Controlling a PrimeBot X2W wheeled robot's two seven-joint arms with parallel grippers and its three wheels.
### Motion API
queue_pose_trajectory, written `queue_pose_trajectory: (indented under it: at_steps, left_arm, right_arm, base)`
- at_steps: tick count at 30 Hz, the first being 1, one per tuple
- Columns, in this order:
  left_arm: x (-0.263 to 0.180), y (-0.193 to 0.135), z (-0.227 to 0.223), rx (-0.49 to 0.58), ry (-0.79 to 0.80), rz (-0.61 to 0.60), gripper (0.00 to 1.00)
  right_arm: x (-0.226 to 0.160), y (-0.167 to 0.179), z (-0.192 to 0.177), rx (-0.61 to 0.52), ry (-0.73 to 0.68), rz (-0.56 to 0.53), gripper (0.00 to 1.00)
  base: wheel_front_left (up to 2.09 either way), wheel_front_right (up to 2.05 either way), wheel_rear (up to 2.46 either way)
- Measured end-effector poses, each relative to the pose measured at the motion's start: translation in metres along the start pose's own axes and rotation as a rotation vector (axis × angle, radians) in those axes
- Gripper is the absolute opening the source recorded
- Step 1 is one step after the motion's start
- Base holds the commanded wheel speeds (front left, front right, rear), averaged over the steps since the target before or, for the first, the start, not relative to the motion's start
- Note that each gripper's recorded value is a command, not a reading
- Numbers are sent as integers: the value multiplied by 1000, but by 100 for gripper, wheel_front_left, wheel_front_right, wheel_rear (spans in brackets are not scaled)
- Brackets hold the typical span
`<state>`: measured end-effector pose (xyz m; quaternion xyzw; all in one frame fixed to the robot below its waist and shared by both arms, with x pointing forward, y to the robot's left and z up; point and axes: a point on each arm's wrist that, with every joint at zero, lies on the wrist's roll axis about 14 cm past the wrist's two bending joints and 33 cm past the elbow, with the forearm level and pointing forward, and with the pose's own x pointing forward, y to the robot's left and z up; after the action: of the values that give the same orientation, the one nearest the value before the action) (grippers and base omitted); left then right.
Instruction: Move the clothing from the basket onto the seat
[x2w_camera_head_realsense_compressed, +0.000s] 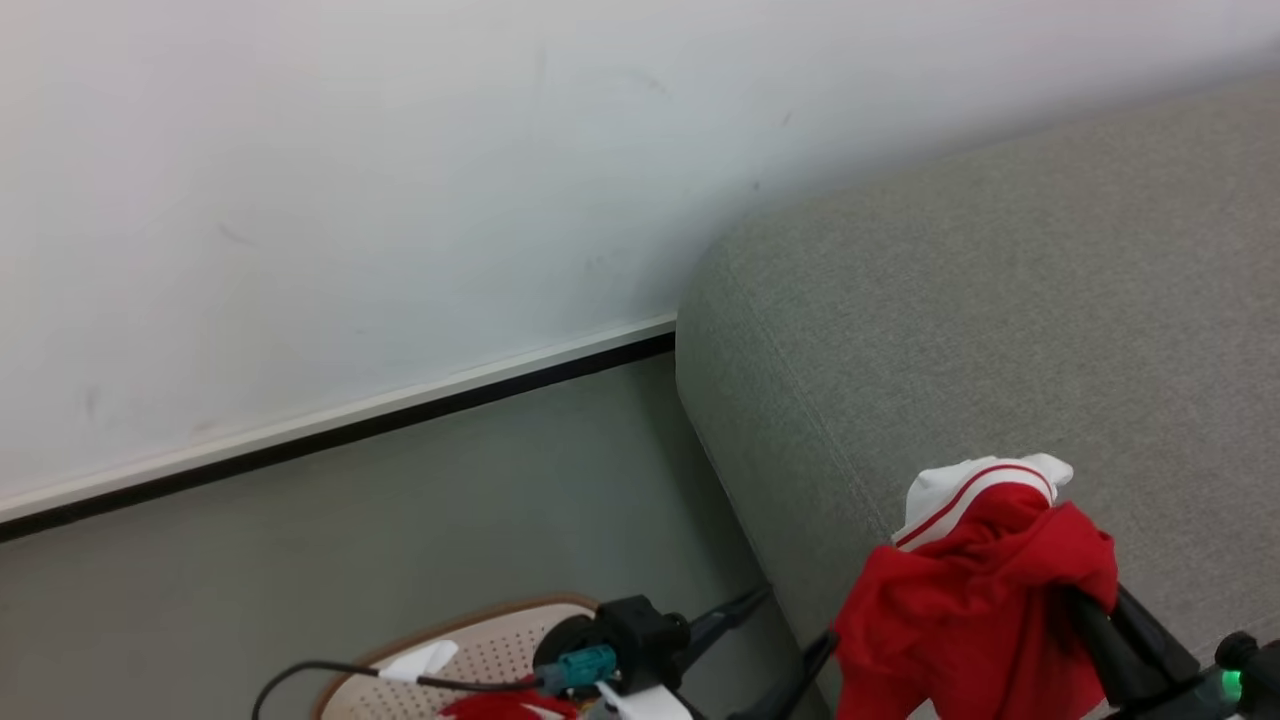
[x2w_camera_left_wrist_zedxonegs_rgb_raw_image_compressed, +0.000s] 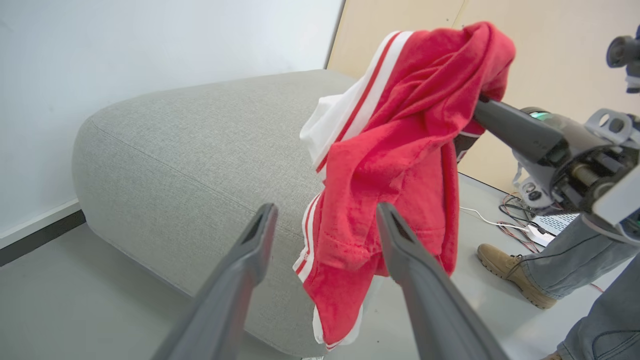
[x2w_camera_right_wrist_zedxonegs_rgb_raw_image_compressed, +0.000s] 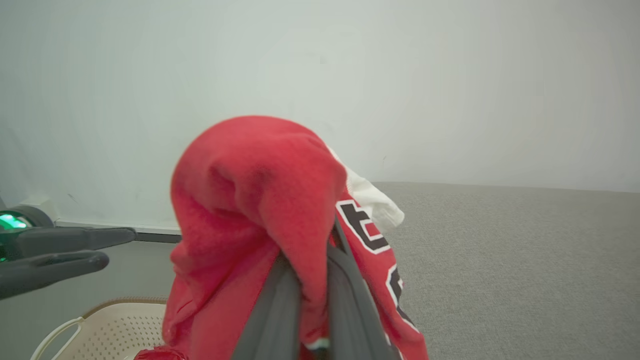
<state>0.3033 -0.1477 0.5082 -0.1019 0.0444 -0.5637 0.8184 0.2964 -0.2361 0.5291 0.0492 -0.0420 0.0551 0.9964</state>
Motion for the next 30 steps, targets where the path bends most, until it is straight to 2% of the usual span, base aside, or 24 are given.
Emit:
queue_pose_trajectory:
  at_steps: [8,18,24,30]
  left_arm:
    - [9,47,1,12,-4,28,100]
    - [28,131,8,39,-49,83,100]
    - [36,177,5,40,-91,129,100]
    - [29,206,-24,-14,-77,185,100]
  right_arm:
    - [55,-14,15,2,-57,-29,0]
    - [165,-48,39,-140,-156,-22,0]
    - [235,-86,53,-230,-219,-62,0]
    - [295,-133,64,-360,-214,-138,0]
  base:
    - [0,0,0]
    - [0,0,0]
    - [0,0,0]
    - [0,0,0]
